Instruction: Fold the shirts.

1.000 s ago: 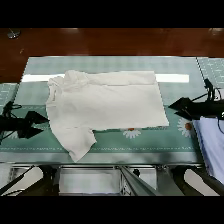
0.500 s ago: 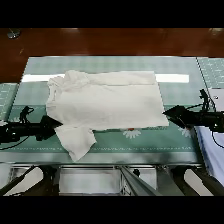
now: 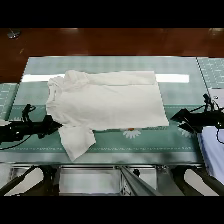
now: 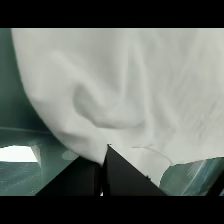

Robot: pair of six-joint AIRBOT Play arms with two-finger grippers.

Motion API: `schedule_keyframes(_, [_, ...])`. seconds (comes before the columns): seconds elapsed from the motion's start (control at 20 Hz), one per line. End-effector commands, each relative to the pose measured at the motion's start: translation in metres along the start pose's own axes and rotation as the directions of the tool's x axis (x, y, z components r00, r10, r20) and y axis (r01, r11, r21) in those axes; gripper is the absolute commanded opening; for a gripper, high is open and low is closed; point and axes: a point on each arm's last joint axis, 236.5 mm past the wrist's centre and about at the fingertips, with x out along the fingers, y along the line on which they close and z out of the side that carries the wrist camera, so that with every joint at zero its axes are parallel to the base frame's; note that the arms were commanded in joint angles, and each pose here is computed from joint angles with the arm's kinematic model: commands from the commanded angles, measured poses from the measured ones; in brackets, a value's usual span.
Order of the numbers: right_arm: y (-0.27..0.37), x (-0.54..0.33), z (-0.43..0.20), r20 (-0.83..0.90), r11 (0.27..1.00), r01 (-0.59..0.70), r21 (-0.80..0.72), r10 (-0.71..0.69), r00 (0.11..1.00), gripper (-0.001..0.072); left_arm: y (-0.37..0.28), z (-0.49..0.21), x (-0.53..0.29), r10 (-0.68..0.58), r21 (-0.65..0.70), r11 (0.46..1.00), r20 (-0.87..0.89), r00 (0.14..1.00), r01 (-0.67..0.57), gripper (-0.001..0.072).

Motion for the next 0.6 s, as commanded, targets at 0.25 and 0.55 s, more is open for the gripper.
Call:
schedule_keyframes(0.25, [0.031, 0.055, -0.007, -0.117, 0.998, -0.062, 0.019, 0.064, 0.991, 0.0620, -0.002, 0.001, 0.000, -0.008, 0.005, 1.000, 0.006, 1.000, 0.008, 0.0037])
schedule_keyframes(0.55, [0.086, 0.061, 0.012, -0.102, 0.981, -0.113, -0.156, 0.098, 0.990, 0.0025, -0.017, 0.006, 0.000, -0.037, 0.028, 0.999, 0.016, 0.999, 0.037, 0.0037])
